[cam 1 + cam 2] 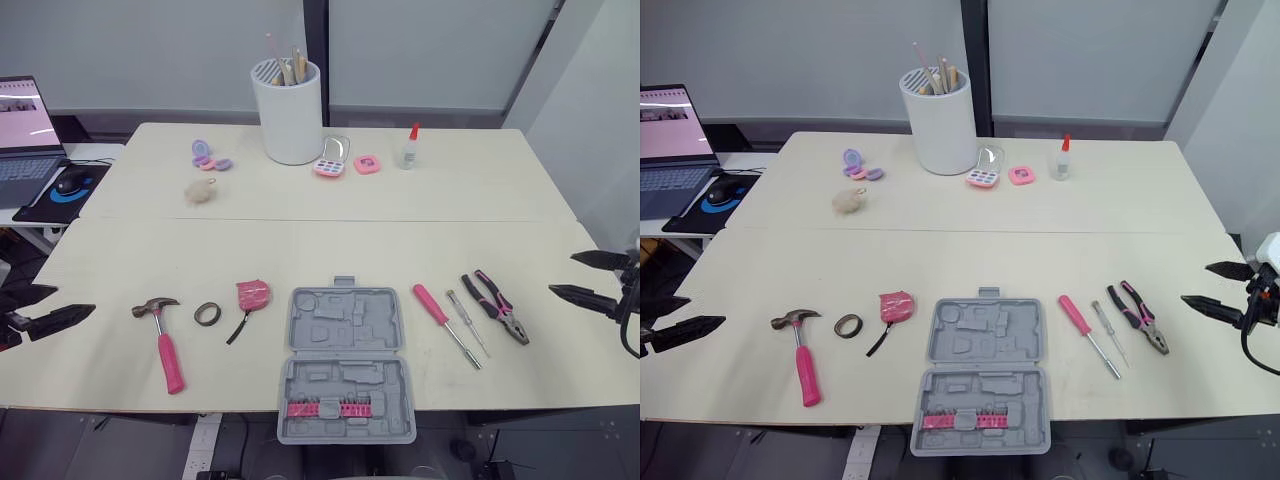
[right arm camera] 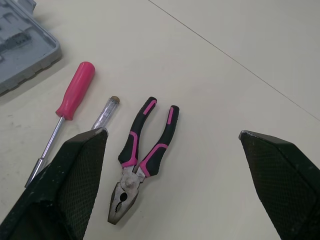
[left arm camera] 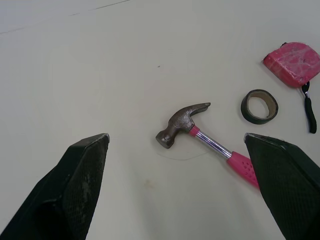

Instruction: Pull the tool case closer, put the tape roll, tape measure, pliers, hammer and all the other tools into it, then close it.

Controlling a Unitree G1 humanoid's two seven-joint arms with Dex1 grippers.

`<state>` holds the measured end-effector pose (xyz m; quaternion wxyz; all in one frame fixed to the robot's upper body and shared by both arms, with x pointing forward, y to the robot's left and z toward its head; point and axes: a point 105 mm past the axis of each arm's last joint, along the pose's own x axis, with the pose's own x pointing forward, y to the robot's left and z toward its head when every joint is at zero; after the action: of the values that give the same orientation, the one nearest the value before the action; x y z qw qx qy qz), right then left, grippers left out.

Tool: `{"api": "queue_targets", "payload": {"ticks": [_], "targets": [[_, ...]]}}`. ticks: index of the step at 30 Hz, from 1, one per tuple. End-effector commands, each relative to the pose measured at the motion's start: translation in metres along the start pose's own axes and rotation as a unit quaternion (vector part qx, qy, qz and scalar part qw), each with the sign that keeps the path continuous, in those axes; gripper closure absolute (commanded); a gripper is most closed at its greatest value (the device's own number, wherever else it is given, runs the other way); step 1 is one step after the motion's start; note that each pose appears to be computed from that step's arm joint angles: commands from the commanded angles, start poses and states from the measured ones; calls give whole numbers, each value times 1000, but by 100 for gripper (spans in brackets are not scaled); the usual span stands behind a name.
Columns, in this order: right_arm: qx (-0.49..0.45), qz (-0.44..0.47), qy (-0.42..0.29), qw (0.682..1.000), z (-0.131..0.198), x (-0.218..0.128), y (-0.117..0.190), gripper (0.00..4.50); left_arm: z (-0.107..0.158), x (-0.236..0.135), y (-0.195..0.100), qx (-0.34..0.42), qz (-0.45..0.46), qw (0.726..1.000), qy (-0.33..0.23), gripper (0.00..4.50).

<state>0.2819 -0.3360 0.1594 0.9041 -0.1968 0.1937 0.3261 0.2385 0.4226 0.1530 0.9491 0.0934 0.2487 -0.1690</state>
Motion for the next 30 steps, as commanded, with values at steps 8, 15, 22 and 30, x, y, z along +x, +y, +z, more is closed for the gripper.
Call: {"api": "queue_targets", "payload": {"ticks": [8, 15, 22, 30], "targets": [[-100, 129, -164, 973, 91, 66, 81, 1, -9, 10, -25, 19, -18, 1000, 13, 0], [-100, 270, -283, 915, 162, 77, 160, 1, -25, 10, -44, 42, -31, 998, 44, 0], [-98, 336, -365, 863, 202, 74, 208, 1, -24, 3, -54, 46, -29, 997, 48, 0], [-121, 321, -348, 873, 192, 92, 216, 1, -3, 20, -85, 122, -93, 987, 43, 0]]}}
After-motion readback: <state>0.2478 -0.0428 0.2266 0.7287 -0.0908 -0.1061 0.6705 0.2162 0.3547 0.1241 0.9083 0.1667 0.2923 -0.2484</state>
